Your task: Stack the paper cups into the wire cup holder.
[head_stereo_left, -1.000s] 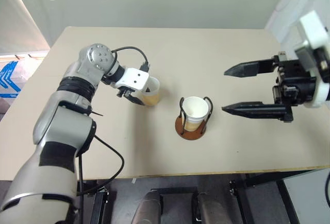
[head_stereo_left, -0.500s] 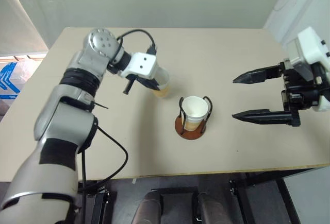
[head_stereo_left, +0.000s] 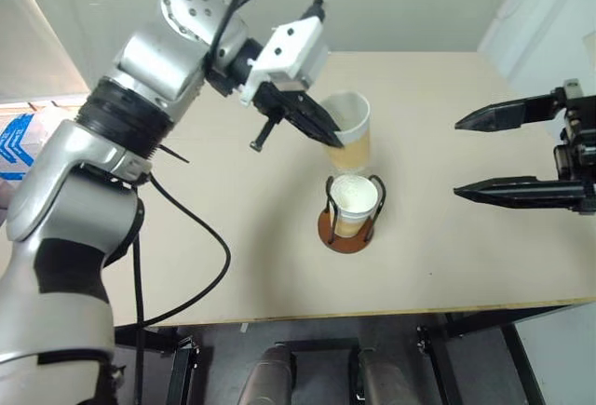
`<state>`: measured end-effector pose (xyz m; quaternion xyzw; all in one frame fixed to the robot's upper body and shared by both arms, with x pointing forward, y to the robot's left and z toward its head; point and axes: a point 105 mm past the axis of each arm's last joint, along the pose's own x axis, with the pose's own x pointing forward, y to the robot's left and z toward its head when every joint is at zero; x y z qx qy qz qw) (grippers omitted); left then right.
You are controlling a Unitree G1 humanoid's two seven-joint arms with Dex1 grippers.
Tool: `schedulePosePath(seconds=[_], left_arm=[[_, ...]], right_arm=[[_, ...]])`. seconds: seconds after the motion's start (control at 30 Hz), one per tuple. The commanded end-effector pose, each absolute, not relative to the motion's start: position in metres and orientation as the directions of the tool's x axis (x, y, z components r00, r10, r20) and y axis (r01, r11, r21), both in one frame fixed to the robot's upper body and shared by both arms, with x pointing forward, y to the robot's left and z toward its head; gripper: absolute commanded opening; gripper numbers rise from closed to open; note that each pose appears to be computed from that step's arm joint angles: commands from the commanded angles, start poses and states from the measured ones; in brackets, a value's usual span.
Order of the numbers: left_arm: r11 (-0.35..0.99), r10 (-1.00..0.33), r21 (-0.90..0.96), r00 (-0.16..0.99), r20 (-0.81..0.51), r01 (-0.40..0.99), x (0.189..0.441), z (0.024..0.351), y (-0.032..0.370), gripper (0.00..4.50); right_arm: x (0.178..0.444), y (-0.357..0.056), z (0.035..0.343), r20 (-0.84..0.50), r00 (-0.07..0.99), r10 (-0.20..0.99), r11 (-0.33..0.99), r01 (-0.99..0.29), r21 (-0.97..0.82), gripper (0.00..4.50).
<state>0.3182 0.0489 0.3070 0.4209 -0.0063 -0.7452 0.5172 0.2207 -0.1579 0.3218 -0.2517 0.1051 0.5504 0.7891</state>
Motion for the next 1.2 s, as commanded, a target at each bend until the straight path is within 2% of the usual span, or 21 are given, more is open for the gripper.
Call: schedulePosePath(seconds=[0.03,0.4,0.67,0.83,0.97,1.2], left_arm=[[-0.528,-0.745,0.411,-0.173,-0.644,0.743,0.307,0.308,0.044,0.01],[-0.568,-0.724,0.392,-0.211,-0.657,0.724,0.316,0.287,0.026,0.01],[-0.647,-0.612,0.35,-0.188,-0.768,0.678,0.314,0.26,0.044,0.01],[-0.66,-0.609,0.352,-0.199,-0.767,0.663,0.313,0.258,0.042,0.01],[-0.641,-0.648,0.351,-0.237,-0.723,0.682,0.309,0.264,0.029,0.92],[-0.537,-0.794,0.441,-0.252,-0.554,0.719,0.31,0.304,0.006,3.48]], right_arm=[[0.215,-0.161,0.336,-0.415,0.417,0.808,0.287,-0.895,-0.34,4.5],[0.211,-0.16,0.335,-0.401,0.439,0.804,0.311,-0.885,-0.346,4.5],[0.213,-0.16,0.335,-0.391,0.45,0.803,0.322,-0.88,-0.351,4.5],[0.215,-0.159,0.333,-0.39,0.445,0.806,0.318,-0.881,-0.349,4.5],[0.215,-0.159,0.331,-0.397,0.436,0.808,0.312,-0.887,-0.341,4.5],[0.216,-0.16,0.33,-0.407,0.434,0.804,0.309,-0.889,-0.338,4.5]])
